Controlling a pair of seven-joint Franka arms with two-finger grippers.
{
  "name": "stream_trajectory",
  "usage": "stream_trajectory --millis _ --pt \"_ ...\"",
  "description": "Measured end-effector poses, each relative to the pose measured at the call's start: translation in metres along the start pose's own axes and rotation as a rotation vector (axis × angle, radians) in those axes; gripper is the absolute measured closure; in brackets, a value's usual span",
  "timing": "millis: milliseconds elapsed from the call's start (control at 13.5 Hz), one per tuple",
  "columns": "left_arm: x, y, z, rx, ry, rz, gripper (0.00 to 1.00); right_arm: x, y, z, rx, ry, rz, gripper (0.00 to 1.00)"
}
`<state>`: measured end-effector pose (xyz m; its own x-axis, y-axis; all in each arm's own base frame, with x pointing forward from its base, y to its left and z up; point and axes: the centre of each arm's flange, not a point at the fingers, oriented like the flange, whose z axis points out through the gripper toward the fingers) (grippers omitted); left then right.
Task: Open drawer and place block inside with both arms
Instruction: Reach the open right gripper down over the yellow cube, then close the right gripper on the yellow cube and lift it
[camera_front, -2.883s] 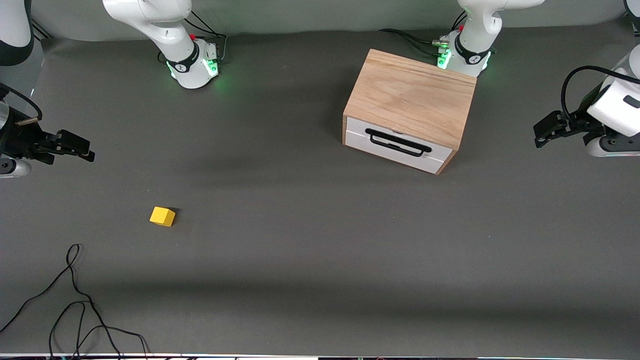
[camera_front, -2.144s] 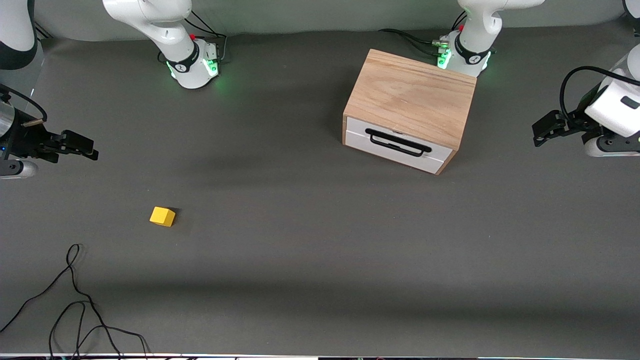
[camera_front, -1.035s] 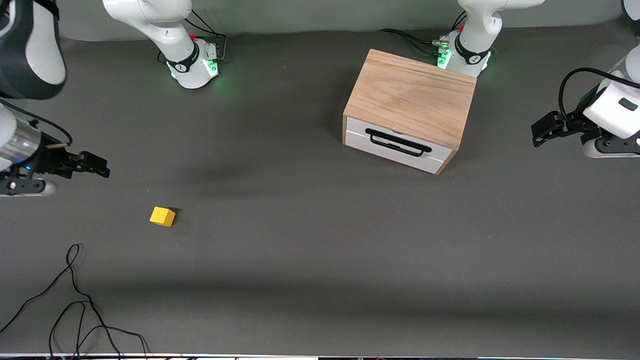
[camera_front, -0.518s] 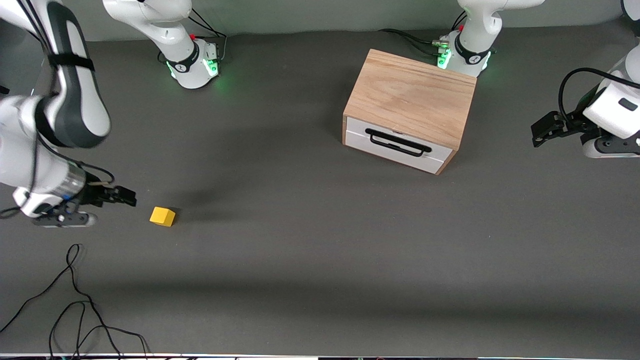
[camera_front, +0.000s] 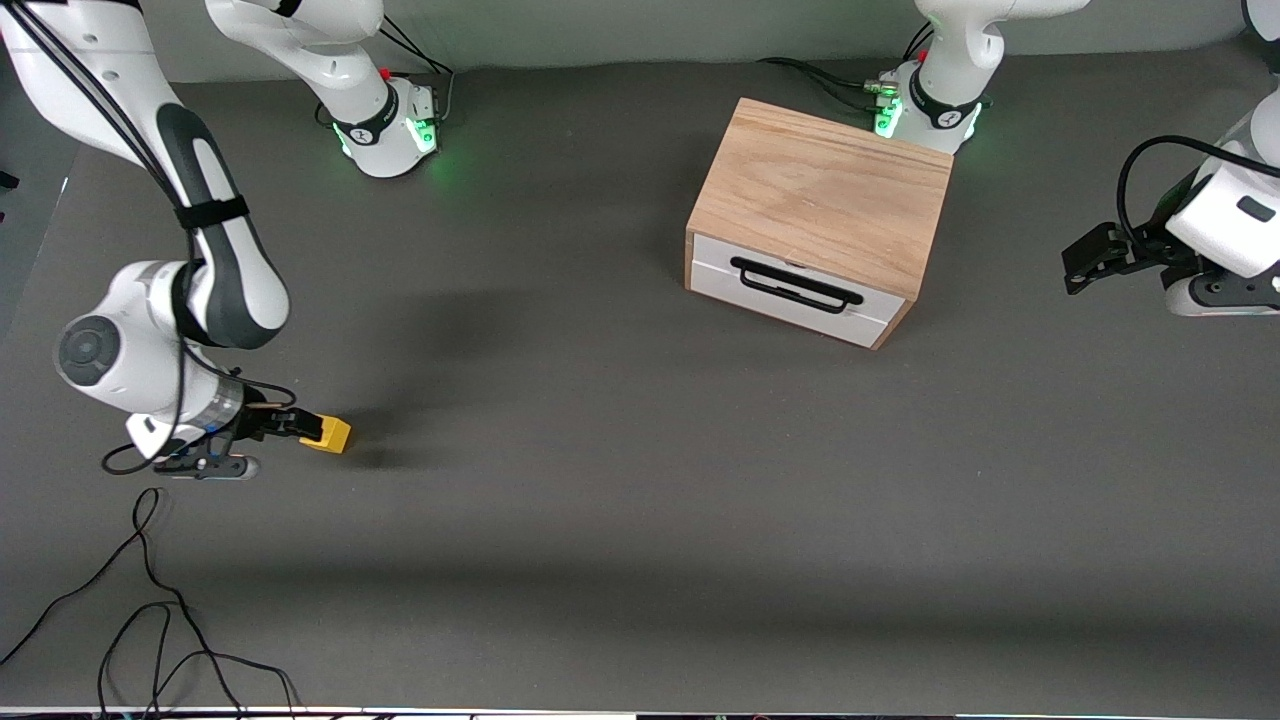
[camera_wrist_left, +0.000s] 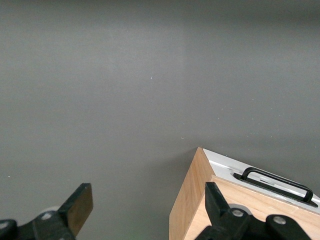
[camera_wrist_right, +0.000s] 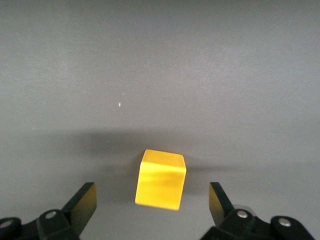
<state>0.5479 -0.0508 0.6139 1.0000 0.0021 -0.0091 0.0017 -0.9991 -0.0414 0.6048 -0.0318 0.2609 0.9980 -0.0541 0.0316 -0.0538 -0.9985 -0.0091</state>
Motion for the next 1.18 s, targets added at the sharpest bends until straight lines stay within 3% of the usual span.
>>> stream_trajectory --millis 591,1183 --pt "0.0 0.0 0.0 0.0 0.0 0.0 0.0 -0.016 0.003 0.069 -0.006 0.016 0.008 0.0" --pt "0.0 0.0 0.0 0.0 -0.001 0.0 0.0 -0.017 0.003 0.073 -0.007 0.013 0.009 0.0"
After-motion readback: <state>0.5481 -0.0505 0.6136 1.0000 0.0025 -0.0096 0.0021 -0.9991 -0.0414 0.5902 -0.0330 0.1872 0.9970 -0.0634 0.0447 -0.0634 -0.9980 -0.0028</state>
